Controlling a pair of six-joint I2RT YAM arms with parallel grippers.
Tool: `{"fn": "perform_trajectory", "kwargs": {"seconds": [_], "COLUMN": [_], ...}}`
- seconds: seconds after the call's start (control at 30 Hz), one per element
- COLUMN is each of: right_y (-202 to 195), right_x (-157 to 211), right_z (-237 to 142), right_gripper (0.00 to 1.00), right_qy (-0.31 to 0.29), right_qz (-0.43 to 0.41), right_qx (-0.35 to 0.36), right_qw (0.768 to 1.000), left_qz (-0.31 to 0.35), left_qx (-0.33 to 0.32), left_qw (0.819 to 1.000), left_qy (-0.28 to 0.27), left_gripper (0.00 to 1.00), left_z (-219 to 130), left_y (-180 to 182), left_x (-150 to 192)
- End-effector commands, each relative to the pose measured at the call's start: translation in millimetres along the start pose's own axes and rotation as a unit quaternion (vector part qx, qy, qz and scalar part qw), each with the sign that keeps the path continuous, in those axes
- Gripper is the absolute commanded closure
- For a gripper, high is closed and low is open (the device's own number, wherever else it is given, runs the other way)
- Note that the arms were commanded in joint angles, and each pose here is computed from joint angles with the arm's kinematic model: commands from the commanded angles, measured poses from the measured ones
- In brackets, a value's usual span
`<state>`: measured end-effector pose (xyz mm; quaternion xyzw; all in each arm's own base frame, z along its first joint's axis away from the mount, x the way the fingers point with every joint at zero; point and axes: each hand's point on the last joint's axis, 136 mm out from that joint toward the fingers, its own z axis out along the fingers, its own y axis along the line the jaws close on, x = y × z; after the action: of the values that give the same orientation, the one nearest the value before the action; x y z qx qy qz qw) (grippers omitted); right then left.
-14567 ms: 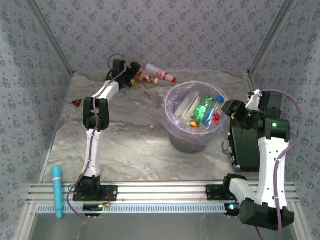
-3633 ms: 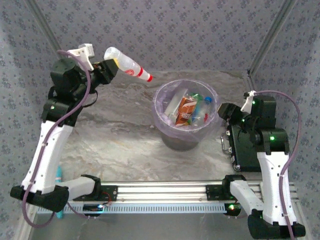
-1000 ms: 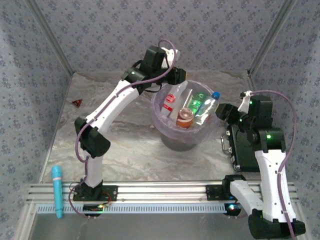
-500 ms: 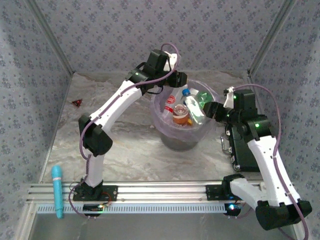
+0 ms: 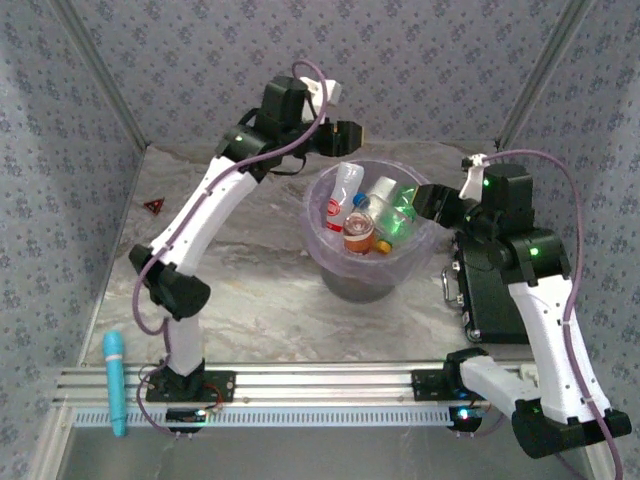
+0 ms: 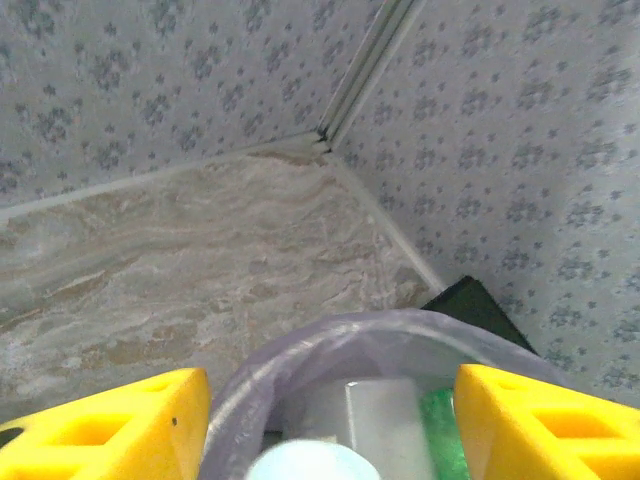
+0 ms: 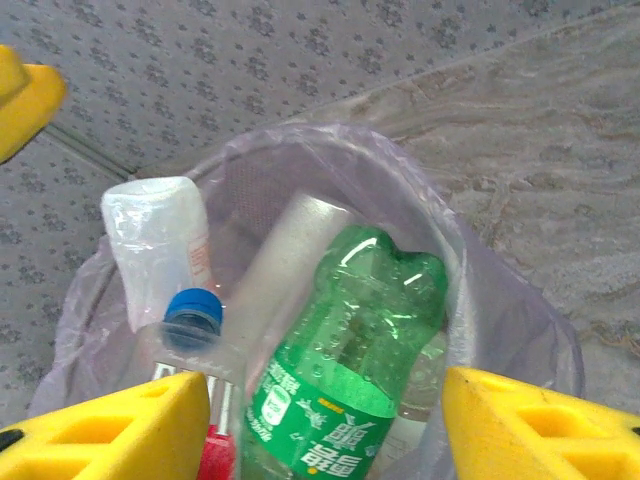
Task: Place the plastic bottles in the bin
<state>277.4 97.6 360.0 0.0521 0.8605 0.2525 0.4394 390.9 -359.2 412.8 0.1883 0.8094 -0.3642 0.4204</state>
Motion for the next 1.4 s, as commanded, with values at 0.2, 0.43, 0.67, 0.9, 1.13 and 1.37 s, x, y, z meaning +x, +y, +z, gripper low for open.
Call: {"fn": "perform_trajectory", "kwargs": {"seconds": [0.2, 0.43, 0.67, 0.9, 1.13, 1.37], "right_y": [35.7, 41.0, 43.2, 42.4, 57.6, 68.8], "right_x": [18.4, 30.5, 40.6, 43.6, 14.3, 34.6], "right_z": [-9.4, 22.4, 46.1, 53.6, 23.1, 43.9], "right_gripper": [0.37, 0.37, 0.38, 0.38, 0.38, 0.39], "right_qy": [0.025, 0.057, 0.083, 0.093, 0.054, 0.091], "right_qz": [-0.006, -0.018, -0.028, -0.039, -0.067, -0.080], "right_qx": [-0.058, -0.049, -0.043, -0.035, -0.043, -0.054], "right_qw": [0.998, 0.997, 0.995, 0.994, 0.995, 0.991], "left_qz": [0.029, 0.033, 0.014, -0.025, -0.044, -0.050], "left_qx": [0.027, -0.003, -0.020, -0.038, -0.041, -0.052], "left_qw": [0.999, 0.996, 0.996, 0.994, 0.995, 0.993], "left_qy": [0.033, 0.079, 0.082, 0.098, 0.082, 0.098], "left_gripper": [0.44, 0.39, 0.38, 0.39, 0.43, 0.44], "left_z": [-71.0, -82.8, -72.3, -58.0, -36.7, -21.9], "left_y": [-23.6, -10.9, 1.5, 25.6, 42.1, 51.9], "left_x": [55.8, 99.0, 105.2, 112.5, 100.2, 108.8]}}
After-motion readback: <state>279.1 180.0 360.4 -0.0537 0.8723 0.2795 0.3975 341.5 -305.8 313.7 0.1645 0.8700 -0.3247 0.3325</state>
